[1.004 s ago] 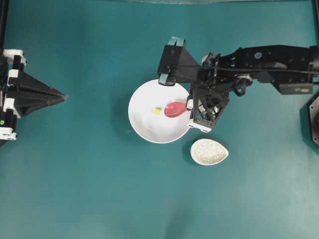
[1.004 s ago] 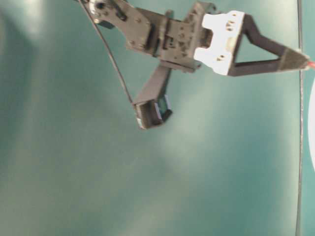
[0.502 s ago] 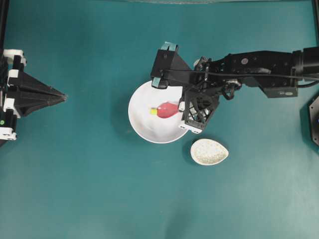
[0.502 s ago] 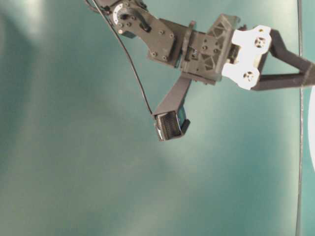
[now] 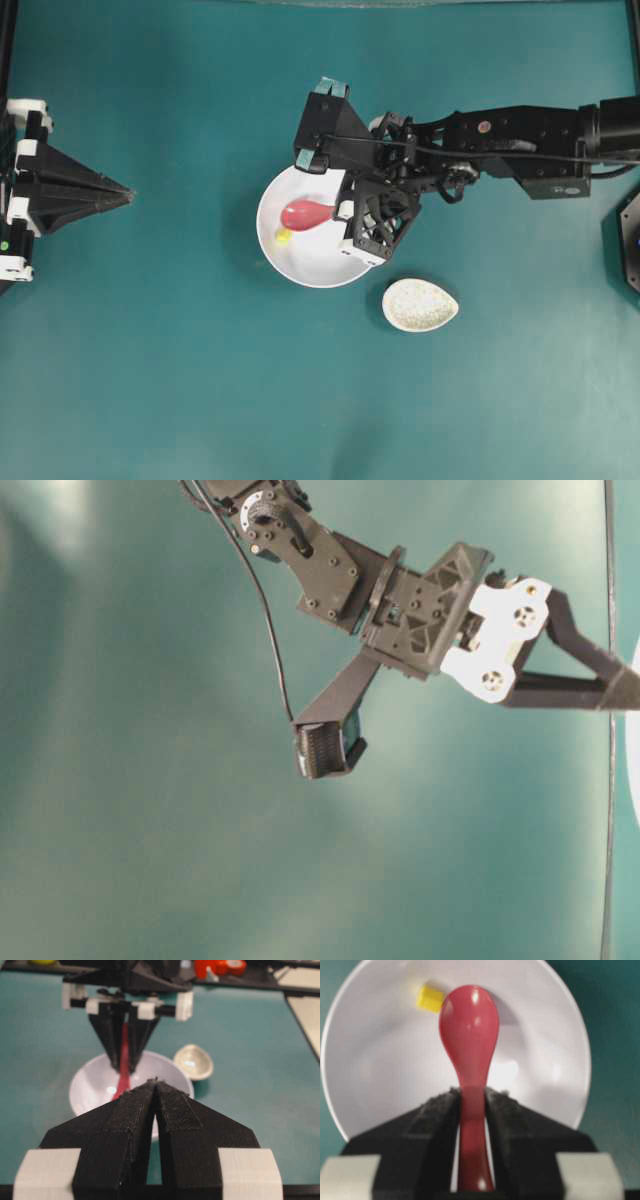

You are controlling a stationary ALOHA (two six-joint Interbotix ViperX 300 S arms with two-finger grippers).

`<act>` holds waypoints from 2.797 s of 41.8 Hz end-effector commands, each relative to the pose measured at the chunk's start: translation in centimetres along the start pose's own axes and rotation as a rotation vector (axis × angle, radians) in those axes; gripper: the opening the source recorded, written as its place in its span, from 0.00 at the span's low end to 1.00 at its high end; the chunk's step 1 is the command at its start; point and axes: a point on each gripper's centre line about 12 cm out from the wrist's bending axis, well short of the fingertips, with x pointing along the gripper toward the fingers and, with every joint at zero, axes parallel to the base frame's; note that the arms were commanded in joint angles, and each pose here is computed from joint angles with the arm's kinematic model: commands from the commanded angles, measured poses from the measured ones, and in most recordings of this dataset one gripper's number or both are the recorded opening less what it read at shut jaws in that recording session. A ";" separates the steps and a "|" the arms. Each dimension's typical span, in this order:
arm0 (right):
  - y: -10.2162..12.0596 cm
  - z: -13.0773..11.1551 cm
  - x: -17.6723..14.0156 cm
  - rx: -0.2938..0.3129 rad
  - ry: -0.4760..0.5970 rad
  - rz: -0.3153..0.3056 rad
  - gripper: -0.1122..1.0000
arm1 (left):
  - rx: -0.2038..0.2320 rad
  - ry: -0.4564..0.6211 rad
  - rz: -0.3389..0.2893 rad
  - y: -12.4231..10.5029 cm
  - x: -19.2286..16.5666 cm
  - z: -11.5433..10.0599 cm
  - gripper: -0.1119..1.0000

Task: Scoop the yellow hexagonal prism block from the bowl with a spoon using the right arm.

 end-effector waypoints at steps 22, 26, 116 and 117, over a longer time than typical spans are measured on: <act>1.4 3.1 -8.1 -0.002 -0.173 0.047 0.31 | 0.002 -0.003 -0.002 0.0 0.2 0.2 0.11; 1.3 2.4 -8.9 0.001 -0.141 0.045 0.31 | 0.002 -0.003 -0.001 0.0 0.2 0.2 0.11; 1.2 0.1 -1.8 0.044 0.158 0.004 0.31 | 0.002 0.002 0.000 0.0 0.2 0.0 0.11; 1.2 0.1 -1.7 0.043 0.153 0.004 0.31 | 0.002 0.002 -0.002 0.0 0.2 0.0 0.11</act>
